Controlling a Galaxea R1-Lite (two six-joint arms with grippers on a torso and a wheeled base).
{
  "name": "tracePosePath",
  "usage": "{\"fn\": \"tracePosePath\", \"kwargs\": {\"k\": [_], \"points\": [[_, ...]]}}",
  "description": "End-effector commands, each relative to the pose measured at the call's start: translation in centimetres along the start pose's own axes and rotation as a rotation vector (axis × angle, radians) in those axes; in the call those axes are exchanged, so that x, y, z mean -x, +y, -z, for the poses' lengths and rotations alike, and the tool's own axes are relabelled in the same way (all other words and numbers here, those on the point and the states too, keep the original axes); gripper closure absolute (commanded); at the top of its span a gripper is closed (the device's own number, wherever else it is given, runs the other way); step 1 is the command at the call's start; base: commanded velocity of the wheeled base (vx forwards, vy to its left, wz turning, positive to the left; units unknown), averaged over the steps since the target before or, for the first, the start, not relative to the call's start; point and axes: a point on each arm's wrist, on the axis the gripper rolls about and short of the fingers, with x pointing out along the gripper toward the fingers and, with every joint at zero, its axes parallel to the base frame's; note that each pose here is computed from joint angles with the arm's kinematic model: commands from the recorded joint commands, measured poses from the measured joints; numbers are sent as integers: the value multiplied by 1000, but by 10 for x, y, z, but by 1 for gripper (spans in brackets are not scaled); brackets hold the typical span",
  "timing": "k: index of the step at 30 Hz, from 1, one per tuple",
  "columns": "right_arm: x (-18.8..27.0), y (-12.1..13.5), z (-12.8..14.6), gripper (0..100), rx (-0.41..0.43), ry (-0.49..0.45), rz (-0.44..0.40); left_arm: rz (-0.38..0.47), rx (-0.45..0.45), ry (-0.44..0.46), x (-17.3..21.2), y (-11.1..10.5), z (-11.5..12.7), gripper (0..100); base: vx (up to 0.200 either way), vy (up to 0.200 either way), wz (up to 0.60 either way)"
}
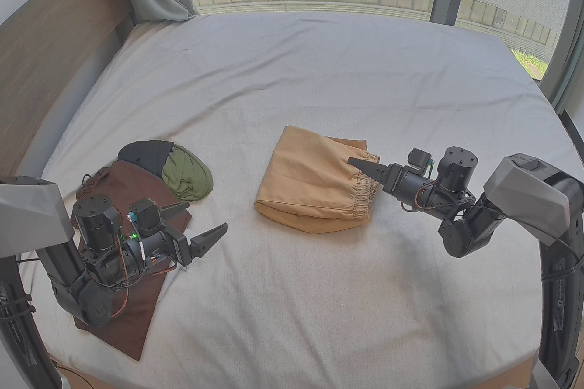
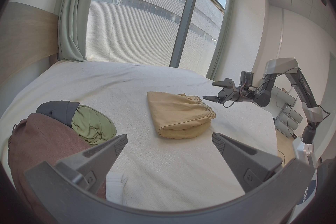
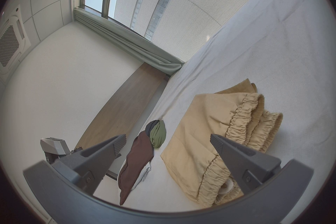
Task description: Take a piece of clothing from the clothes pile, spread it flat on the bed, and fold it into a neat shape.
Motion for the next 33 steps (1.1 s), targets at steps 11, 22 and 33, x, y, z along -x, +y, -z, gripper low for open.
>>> {"fn": "tracePosePath", "kwargs": {"k": [11,22,33], "points": [[-9,-42,40,0,-50,55,46,0,3,7,0,0,2,0,0,0,0],[-2,-9,15,0,52,-16,26,3,17,-4,-1,0,-1,0,0,0,0],[68,94,-9,0,307,-43,38,79,17,-43,13,-26,-20,0,0,0,0]]}}
